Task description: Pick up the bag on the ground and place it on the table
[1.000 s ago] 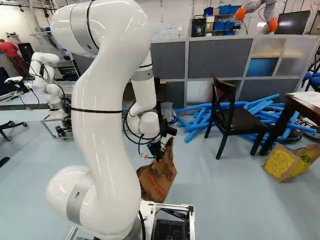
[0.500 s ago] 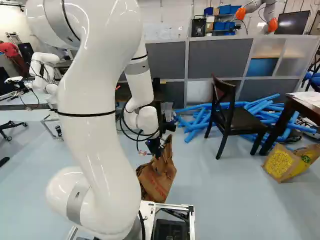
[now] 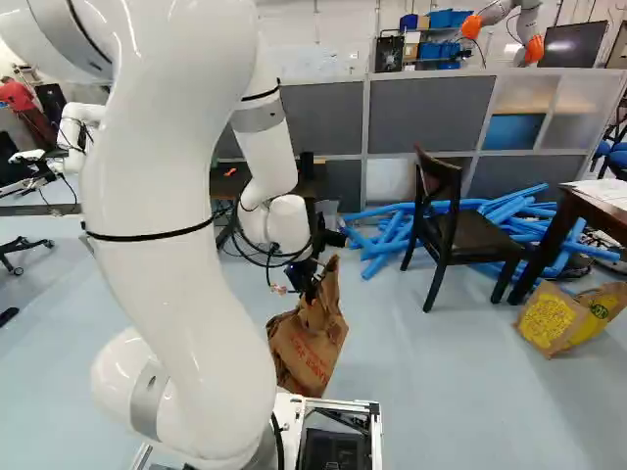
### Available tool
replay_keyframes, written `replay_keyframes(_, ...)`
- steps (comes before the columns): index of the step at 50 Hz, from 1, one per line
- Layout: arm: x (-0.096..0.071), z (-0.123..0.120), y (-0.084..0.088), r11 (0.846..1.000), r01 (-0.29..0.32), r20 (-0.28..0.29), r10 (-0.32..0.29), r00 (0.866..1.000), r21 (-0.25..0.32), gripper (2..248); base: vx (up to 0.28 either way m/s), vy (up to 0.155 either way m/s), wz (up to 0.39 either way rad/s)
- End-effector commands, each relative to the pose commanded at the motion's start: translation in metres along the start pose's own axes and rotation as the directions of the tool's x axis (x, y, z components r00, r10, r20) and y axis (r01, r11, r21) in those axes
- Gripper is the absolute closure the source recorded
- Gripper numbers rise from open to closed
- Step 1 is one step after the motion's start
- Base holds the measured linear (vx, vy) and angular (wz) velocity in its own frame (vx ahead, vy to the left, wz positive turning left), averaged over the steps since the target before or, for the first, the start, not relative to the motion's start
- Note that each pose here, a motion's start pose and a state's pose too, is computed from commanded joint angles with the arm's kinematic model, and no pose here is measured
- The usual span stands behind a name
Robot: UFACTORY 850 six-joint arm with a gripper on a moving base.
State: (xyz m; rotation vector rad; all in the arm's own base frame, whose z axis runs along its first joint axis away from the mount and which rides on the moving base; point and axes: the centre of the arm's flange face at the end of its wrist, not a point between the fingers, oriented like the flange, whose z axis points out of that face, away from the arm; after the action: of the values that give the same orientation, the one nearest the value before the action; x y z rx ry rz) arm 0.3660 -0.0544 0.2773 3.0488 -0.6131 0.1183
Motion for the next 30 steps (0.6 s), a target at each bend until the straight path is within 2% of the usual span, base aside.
replay_keyframes(30, 0.019, -0.042, -0.001, 1.0, -0.02, -0.039, 0.02, 0.999, -0.002, 229, 0.0, 0.0, 0.0)
